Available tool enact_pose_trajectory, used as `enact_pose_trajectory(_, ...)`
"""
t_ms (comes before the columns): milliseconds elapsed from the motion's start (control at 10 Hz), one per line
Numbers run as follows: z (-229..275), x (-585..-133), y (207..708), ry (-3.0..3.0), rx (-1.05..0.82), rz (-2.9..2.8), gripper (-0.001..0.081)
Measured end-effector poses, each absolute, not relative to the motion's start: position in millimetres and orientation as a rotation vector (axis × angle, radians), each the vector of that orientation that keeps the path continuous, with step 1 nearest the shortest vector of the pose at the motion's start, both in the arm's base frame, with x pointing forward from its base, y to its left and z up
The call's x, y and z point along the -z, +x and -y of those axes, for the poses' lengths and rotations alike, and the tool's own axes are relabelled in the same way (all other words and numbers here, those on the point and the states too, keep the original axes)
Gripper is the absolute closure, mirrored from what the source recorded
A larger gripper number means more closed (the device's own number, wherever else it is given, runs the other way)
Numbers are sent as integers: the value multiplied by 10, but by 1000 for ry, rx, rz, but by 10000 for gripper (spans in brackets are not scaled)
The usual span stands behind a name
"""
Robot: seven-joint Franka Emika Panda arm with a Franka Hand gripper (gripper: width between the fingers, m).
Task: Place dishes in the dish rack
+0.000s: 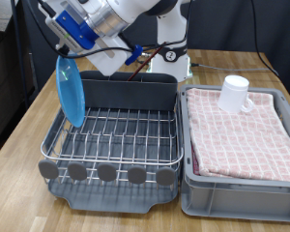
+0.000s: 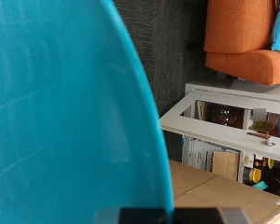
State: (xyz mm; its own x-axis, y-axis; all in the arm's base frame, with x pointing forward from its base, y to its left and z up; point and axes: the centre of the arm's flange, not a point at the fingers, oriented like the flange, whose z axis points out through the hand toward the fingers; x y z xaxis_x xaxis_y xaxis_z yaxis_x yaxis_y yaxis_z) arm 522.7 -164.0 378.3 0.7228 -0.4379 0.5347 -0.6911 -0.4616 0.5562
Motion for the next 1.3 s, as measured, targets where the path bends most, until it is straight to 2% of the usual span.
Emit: enact_pose_trajectory(1300, 1566, -3241, 5086, 2159, -430, 831, 791)
